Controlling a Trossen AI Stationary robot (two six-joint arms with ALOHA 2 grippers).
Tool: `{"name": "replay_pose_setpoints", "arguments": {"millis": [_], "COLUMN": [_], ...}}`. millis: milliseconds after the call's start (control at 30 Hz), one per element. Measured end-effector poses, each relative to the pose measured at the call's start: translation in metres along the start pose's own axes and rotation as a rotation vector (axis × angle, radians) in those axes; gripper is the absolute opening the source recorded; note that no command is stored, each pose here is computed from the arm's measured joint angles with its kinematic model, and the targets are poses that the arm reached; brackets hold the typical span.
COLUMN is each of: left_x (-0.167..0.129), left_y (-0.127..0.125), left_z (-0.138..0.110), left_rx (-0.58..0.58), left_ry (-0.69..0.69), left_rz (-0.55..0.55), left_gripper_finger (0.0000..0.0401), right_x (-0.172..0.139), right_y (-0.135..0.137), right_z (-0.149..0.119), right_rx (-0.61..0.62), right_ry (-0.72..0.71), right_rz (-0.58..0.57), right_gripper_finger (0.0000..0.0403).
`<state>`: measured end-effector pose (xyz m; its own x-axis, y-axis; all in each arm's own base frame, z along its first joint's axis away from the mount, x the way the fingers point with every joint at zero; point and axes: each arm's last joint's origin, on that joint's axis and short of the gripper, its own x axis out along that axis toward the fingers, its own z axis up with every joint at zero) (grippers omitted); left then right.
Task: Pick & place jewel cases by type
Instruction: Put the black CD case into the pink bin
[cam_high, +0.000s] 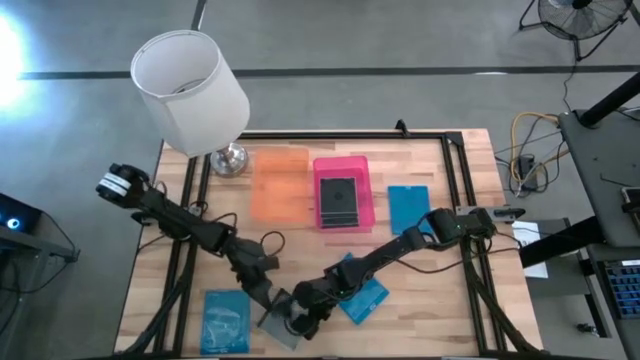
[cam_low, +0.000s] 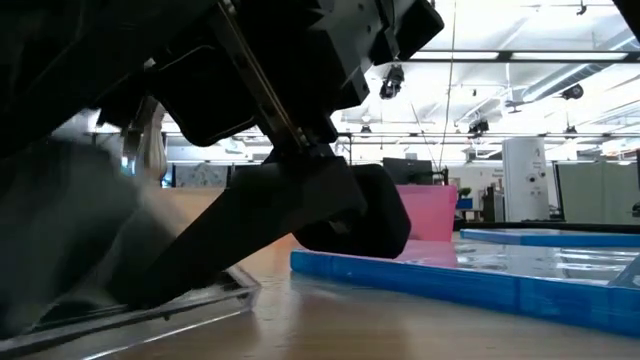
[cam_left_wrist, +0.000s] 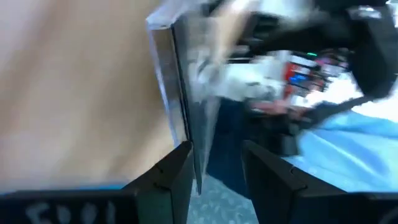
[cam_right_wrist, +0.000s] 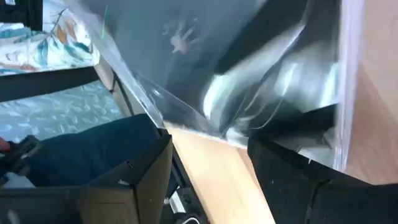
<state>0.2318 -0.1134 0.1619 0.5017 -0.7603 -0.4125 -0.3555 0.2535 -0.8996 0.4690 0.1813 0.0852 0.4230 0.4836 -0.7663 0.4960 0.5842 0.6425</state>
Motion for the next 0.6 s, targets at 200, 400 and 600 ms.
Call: {"name": "replay_pose_setpoints", "arguments": {"millis": [200,400,600], "left_x": [-0.005,-0.001,0.003], "left_y": [-0.019,-0.031,-0.047], "left_z": [0.001,0.004,0.005], "left_rx": [0.054,0.056,0.101], "left_ry": [-0.061,-0.057,-0.106], "left_rz": [-0.110,-0.150,-0.220], "left_gripper_finger": [0.0120,0.0120,0.0119], "right_x": [0.001,0.000,-0.006], "right_y": [0.001,0.001,0.002], "right_z": [-0.001,0.000,0.006], "right_rx": [-0.028,-0.076,-0.120], "right_ry": [-0.008,-0.050,-0.196], "right_rz": [0.001,-0.008,-0.080], "right_gripper_finger": [0.0219,0.0219,0.0219]}}
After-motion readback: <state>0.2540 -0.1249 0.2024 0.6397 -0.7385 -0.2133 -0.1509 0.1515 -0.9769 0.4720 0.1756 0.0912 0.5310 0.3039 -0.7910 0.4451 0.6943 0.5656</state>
